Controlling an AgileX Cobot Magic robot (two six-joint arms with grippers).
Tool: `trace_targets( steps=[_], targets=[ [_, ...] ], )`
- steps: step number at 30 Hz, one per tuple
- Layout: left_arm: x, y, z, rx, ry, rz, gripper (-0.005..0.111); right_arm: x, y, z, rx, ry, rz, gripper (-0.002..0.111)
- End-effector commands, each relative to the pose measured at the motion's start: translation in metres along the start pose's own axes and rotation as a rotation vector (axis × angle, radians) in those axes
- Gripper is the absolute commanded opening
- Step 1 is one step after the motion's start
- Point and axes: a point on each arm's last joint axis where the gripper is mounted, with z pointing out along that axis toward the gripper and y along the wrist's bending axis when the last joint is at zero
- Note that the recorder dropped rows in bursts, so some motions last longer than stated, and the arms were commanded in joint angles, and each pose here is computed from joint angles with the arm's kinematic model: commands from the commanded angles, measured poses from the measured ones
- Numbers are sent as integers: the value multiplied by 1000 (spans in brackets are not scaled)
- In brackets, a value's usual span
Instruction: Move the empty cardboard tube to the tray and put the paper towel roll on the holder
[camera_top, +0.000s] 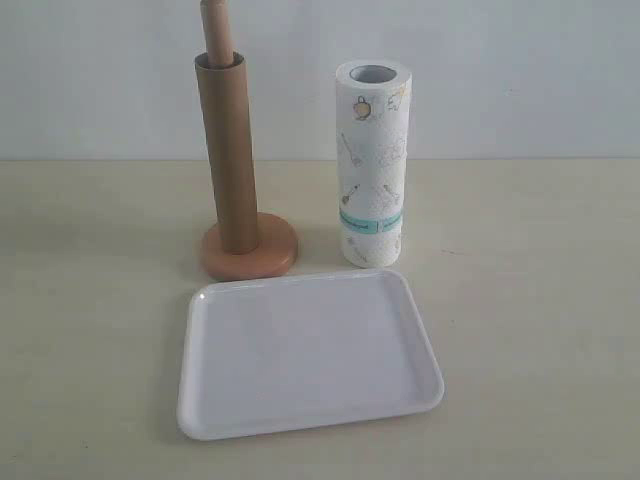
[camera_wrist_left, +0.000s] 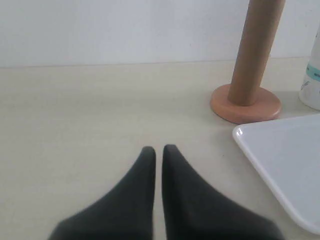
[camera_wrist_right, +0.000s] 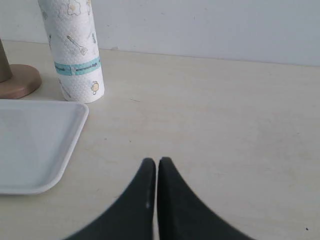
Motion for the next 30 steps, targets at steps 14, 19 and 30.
trace_targets(
  steps=[14,19,30],
  targets=[
    [-4,0,0,-2,-53,10,4,-1,0,0,0,-9,-2,1],
    [-46,-2,-13,21,-535,8,4,-1,0,0,0,-9,-2,1],
    [-140,-4,-54,-12,-909,100,4,-1,0,0,0,-9,-2,1]
  ],
)
